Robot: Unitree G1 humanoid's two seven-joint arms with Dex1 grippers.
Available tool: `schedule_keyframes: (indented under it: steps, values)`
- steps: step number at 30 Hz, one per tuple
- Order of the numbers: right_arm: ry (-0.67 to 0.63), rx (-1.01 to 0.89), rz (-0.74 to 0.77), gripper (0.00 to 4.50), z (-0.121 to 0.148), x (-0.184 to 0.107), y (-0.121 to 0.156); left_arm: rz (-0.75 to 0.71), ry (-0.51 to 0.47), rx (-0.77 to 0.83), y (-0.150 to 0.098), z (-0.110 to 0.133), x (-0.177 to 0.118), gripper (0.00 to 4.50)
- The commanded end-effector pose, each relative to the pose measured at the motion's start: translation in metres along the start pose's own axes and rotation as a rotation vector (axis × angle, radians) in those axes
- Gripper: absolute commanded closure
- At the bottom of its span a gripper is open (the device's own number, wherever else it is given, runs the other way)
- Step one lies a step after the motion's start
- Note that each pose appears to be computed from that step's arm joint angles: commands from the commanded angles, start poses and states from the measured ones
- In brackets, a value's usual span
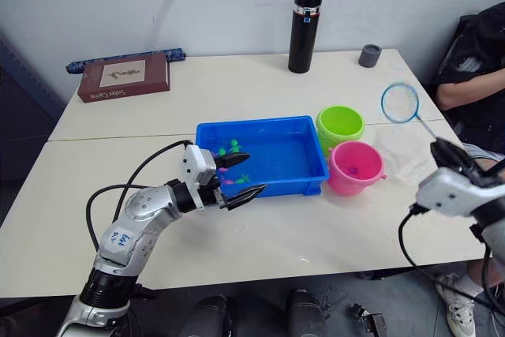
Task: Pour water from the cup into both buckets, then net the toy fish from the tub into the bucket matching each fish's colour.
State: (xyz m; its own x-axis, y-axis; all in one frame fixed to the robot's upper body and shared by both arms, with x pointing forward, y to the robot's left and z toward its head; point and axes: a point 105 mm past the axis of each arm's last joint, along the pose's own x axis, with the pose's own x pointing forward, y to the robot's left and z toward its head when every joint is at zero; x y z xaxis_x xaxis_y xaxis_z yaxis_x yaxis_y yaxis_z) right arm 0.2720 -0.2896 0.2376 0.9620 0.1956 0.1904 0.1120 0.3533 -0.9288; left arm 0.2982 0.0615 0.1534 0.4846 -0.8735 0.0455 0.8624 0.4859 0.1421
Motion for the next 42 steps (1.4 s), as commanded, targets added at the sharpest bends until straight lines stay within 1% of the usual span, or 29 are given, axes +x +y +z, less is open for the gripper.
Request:
schedule_keyframes:
  steps: [1, 3, 8, 12, 14, 16, 18, 21, 23, 30, 34, 38, 42]
  values:
    - [-0.101, 0.197, 0.036, 4.50, 0.033, 0.021, -0.004, 0.037, -0.018, 0.024, 0.004, 0.005, -0.005, 0.05]
    - [-0.123, 0.252, 0.065, 4.50, 0.042, 0.031, -0.003, 0.080, -0.010, 0.023, 0.008, 0.004, -0.008, 0.05]
    - [-0.210, 0.458, 0.215, 4.50, 0.078, 0.062, 0.007, 0.208, 0.009, 0.007, 0.017, -0.002, -0.025, 0.05]
    - [-0.280, 0.519, 0.347, 4.50, 0.097, 0.080, 0.020, 0.293, 0.003, 0.018, 0.018, 0.001, -0.037, 0.05]
    - [-0.323, 0.519, 0.449, 4.50, 0.104, 0.086, 0.037, 0.360, 0.021, 0.016, 0.018, -0.004, -0.052, 0.05]
    - [-0.352, 0.530, 0.522, 4.50, 0.107, 0.087, 0.050, 0.405, 0.031, 0.016, 0.016, -0.006, -0.062, 0.05]
    - [-0.367, 0.539, 0.566, 4.50, 0.108, 0.086, 0.059, 0.431, 0.032, 0.017, 0.014, -0.005, -0.067, 0.05]
    - [-0.405, 0.554, 0.671, 4.50, 0.113, 0.083, 0.078, 0.475, 0.039, 0.030, 0.013, -0.006, -0.076, 0.05]
    - [-0.434, 0.544, 0.725, 4.50, 0.116, 0.082, 0.088, 0.521, 0.031, 0.042, 0.014, -0.002, -0.081, 0.05]
    - [-0.508, 0.530, 0.829, 4.50, 0.128, 0.081, 0.105, 0.628, 0.027, 0.052, 0.018, 0.002, -0.094, 0.05]
    - [-0.560, 0.513, 0.908, 4.50, 0.142, 0.081, 0.117, 0.685, 0.027, 0.047, 0.020, 0.003, -0.101, 0.05]
    - [-0.579, 0.502, 0.934, 4.50, 0.147, 0.085, 0.122, 0.726, 0.033, 0.027, 0.019, 0.002, -0.105, 0.05]
    - [-0.591, 0.487, 0.953, 4.50, 0.150, 0.089, 0.129, 0.744, 0.056, 0.004, 0.013, -0.003, -0.106, 0.05]
